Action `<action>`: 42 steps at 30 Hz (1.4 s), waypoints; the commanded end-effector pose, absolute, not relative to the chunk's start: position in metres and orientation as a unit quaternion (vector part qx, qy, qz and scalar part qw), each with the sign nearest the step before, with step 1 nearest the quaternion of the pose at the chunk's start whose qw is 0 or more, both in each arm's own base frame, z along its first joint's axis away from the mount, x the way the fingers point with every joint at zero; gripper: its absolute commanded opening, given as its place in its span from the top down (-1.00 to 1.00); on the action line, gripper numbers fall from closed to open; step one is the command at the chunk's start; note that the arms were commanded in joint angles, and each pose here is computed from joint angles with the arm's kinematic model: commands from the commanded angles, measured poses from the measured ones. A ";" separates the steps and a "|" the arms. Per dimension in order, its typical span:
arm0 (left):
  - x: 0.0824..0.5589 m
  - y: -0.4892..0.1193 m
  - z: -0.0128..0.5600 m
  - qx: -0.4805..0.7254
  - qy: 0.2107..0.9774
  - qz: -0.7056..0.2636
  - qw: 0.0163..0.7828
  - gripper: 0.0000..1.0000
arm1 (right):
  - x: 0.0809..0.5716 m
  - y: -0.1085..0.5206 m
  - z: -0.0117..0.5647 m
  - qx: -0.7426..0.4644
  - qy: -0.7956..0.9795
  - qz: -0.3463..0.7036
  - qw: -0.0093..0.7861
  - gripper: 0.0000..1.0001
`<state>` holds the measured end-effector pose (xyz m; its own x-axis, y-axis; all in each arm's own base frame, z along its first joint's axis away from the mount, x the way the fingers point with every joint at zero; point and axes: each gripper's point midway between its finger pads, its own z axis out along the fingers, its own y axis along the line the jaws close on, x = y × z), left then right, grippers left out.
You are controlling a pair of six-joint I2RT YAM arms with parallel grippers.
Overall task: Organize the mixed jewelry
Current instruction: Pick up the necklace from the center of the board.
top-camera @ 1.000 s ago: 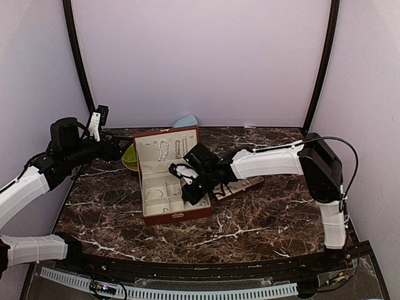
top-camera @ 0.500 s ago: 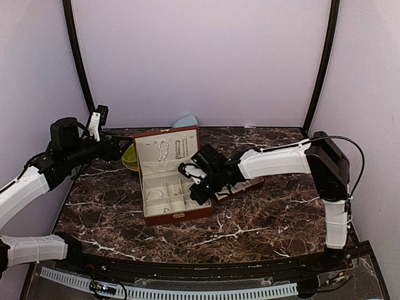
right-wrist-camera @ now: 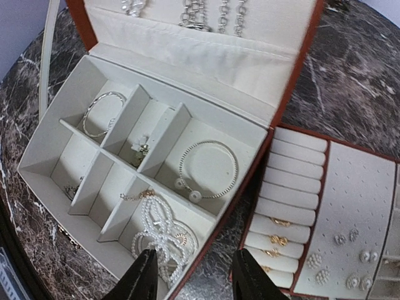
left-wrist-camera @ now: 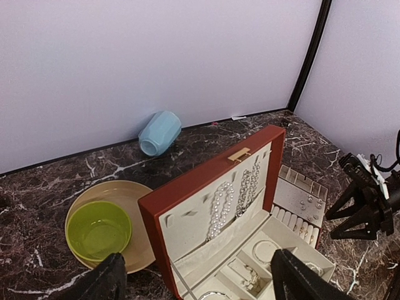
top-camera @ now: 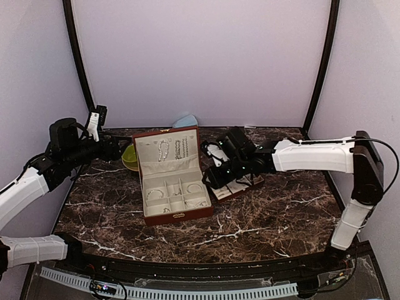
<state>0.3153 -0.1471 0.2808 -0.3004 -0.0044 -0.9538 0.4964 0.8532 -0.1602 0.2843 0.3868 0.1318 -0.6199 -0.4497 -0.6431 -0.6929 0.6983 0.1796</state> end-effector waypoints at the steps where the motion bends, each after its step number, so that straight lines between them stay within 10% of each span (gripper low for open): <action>1: 0.316 -0.137 0.285 0.147 0.772 -0.198 0.586 -0.65 | 0.294 0.337 0.143 -0.234 0.901 0.164 0.325 0.03; 15: 0.321 -0.124 0.282 0.134 0.777 -0.157 0.595 -0.66 | 0.304 0.176 0.065 -0.050 0.963 0.027 0.263 0.19; 42: 0.322 -0.126 0.281 0.140 0.777 -0.159 0.593 -0.66 | 0.313 0.190 0.013 -0.030 0.980 0.002 0.197 0.50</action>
